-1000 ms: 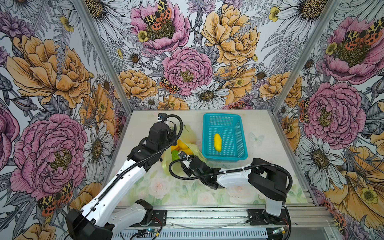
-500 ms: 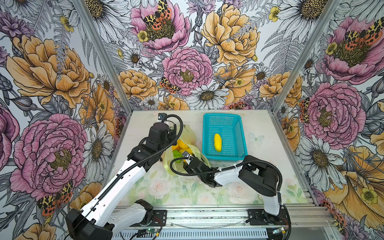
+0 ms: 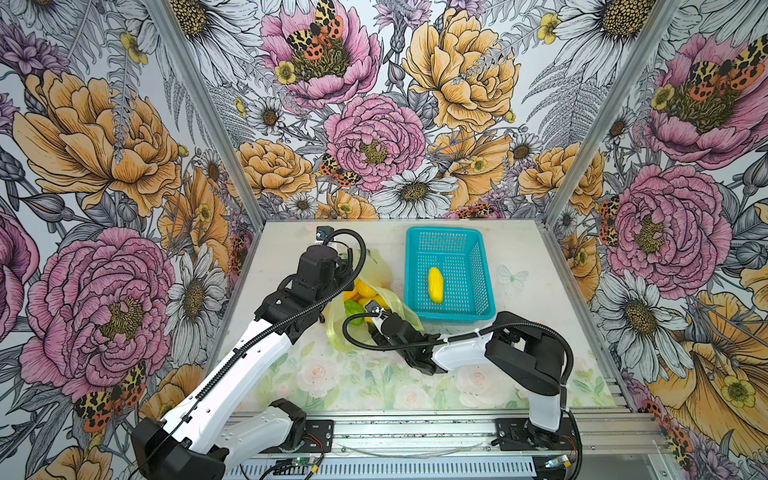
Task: Untie the knot of the plastic bag and take out the fruit
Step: 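Grasp the yellow bell pepper inside the bag with the right gripper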
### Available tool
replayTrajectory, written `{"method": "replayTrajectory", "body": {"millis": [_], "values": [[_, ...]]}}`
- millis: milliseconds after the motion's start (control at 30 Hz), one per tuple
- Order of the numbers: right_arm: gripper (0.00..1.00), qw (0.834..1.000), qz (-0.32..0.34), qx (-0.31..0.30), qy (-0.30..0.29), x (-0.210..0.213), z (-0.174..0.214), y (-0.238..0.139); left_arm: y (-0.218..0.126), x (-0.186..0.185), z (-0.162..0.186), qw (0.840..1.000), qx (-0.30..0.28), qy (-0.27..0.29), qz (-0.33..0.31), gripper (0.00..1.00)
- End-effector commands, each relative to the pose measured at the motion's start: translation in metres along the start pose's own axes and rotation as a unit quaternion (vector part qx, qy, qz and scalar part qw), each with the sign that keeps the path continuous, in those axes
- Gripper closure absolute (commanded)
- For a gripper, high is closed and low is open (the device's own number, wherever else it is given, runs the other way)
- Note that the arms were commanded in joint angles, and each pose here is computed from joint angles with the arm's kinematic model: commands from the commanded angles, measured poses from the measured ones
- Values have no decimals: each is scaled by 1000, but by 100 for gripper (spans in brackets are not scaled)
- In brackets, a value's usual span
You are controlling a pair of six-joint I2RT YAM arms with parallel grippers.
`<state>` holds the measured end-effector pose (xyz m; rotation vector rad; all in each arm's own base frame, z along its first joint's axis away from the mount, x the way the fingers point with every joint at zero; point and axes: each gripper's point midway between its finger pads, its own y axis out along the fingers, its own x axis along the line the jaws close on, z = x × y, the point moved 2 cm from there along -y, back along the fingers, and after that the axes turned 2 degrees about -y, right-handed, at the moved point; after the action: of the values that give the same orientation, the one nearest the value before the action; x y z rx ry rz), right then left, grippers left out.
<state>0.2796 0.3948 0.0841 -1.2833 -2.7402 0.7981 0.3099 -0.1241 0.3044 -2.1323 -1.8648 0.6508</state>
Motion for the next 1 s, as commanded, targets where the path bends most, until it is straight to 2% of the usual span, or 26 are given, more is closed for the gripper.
{"method": "replayTrajectory", "body": {"millis": [0,367,967], "values": [[70,999,-19,-40,27,-1,-25,-15,-4,-8,-6,1000,-14,1,21,100],[76,993,-58,-97,41,0,-46,-52,-4,-7,-6,1000,-14,0,19,100],[80,987,-82,-128,43,-1,-57,-73,-6,-7,-7,1000,-17,0,21,100]]}}
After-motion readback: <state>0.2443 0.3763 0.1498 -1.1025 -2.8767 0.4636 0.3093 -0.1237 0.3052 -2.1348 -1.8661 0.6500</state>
